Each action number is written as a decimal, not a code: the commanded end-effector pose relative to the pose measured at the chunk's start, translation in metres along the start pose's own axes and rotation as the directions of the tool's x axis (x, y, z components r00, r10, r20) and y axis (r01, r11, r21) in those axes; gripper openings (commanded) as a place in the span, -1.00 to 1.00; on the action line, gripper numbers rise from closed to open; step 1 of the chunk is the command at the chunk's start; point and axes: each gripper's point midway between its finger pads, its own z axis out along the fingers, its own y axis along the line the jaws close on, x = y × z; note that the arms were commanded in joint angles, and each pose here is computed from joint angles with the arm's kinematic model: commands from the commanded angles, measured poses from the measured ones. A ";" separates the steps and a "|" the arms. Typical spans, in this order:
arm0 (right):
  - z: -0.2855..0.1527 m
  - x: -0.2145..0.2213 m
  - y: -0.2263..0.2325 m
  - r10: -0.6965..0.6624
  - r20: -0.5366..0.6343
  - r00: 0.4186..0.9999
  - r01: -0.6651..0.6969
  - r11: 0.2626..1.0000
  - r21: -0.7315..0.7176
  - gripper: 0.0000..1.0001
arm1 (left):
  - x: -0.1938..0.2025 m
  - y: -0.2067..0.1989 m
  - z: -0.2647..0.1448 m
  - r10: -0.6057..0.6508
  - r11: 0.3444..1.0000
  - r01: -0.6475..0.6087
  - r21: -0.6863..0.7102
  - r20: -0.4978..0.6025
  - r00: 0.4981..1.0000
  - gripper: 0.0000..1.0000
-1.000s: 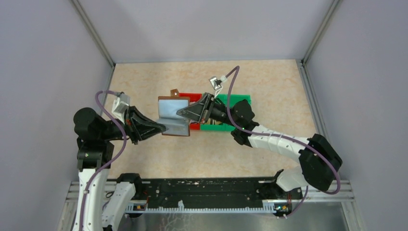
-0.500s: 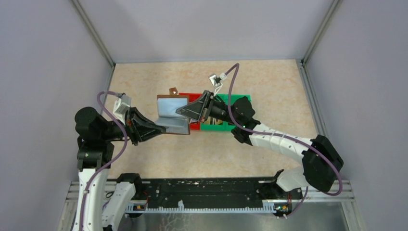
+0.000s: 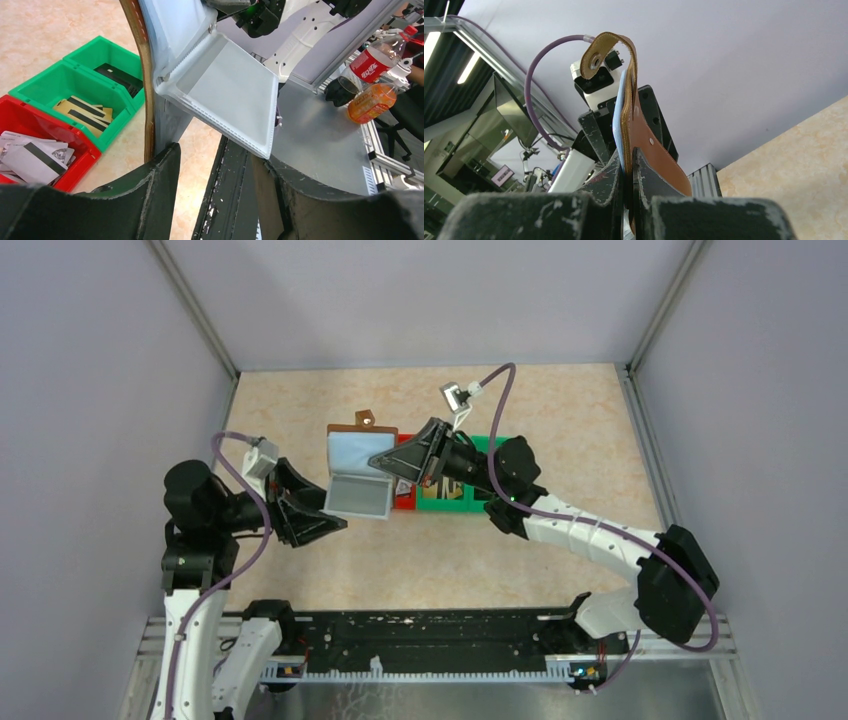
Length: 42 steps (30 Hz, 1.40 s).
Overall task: Take the credit cards out of the card holder
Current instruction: Remove the credit card from the card holder.
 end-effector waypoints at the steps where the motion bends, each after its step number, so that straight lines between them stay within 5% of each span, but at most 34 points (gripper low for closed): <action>1: 0.001 -0.034 0.057 -0.072 0.085 0.994 0.083 0.986 -0.143 -1.00 | 0.007 -0.008 -0.001 0.019 0.998 -0.018 0.058 -0.020 1.000 0.19; 5: -0.001 -0.040 0.060 -0.075 0.096 0.993 0.089 0.985 -0.148 -1.00 | 0.020 -0.024 -0.004 0.028 0.985 -0.020 0.169 -0.047 0.998 0.30; 9: -0.001 -0.042 0.065 -0.063 0.100 0.993 0.079 0.983 -0.168 -1.00 | 0.025 -0.018 -0.004 0.066 0.989 -0.059 0.134 -0.050 0.997 0.51; 11: -0.001 -0.042 0.067 -0.052 0.103 0.993 0.070 0.981 -0.180 -1.00 | 0.021 -0.005 -0.002 0.056 0.997 -0.053 0.058 -0.043 0.998 0.71; 16: -0.004 -0.040 0.067 -0.012 0.109 0.994 0.035 0.977 -0.210 -1.00 | -0.008 0.033 -0.002 -0.011 0.979 0.024 -0.201 0.065 0.998 0.79; 23: -0.010 -0.038 0.066 0.055 0.138 0.989 -0.017 0.965 -0.260 -1.00 | -0.024 0.020 0.006 -0.178 0.979 0.192 -0.075 0.159 0.971 0.86; 28: -0.004 -0.028 0.059 0.072 0.142 0.987 -0.034 0.966 -0.256 -1.00 | -0.033 -0.018 0.005 -0.229 0.970 0.209 0.128 0.179 0.957 0.75; 42: 0.003 -0.027 0.041 0.077 0.292 0.953 -0.017 0.979 -0.202 -1.00 | -0.028 -0.031 0.002 -0.211 0.969 0.187 0.161 0.150 0.966 -0.01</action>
